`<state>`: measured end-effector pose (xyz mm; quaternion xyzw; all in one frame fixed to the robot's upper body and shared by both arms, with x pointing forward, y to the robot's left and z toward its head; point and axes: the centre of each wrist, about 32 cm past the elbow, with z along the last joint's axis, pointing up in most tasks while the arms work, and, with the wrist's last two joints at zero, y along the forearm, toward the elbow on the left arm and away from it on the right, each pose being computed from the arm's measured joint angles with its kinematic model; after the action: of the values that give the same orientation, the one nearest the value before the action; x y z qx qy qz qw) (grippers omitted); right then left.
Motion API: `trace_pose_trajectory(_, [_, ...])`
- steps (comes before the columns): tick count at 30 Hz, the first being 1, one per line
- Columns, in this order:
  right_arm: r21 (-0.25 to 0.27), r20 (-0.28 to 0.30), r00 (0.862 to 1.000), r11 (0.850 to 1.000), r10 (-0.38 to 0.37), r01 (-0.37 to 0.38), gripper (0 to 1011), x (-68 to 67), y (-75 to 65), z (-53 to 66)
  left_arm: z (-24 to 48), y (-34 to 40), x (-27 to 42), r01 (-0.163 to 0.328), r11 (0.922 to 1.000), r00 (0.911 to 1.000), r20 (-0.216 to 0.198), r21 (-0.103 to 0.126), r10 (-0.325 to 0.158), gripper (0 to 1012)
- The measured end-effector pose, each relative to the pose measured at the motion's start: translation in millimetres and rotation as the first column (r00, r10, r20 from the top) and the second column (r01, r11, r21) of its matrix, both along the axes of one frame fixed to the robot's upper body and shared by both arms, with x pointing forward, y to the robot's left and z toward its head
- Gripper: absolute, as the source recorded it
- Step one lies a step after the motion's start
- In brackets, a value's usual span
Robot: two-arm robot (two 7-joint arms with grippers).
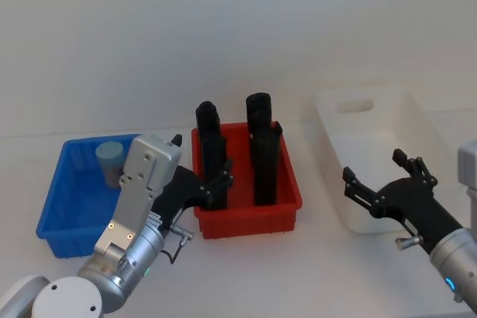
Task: Pick the cotton swabs from the blue box and place them into the white box.
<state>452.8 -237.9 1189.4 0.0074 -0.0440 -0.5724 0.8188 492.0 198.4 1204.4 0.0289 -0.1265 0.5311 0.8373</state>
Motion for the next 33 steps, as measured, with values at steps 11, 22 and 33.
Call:
trace_pose_trajectory(11, [-0.027,0.012,0.999,0.999,0.035,-0.034,1001,26.8,1.2,-2.0,0.0,0.0,0.0,0.000,1.0000,1.0000,0.000,0.000,0.000,1000])
trace_pose_trajectory(22, [-0.057,0.024,0.996,0.995,0.085,-0.083,1001,63.6,5.9,-5.0,0.0,0.0,0.0,0.000,1.0000,1.0000,0.000,0.000,0.000,1000])
trace_pose_trajectory(33, [-0.083,0.028,0.987,0.984,0.161,-0.158,1001,104.9,13.1,-9.0,0.0,0.0,0.0,0.000,1.0000,1.0000,0.000,0.000,0.000,1000])
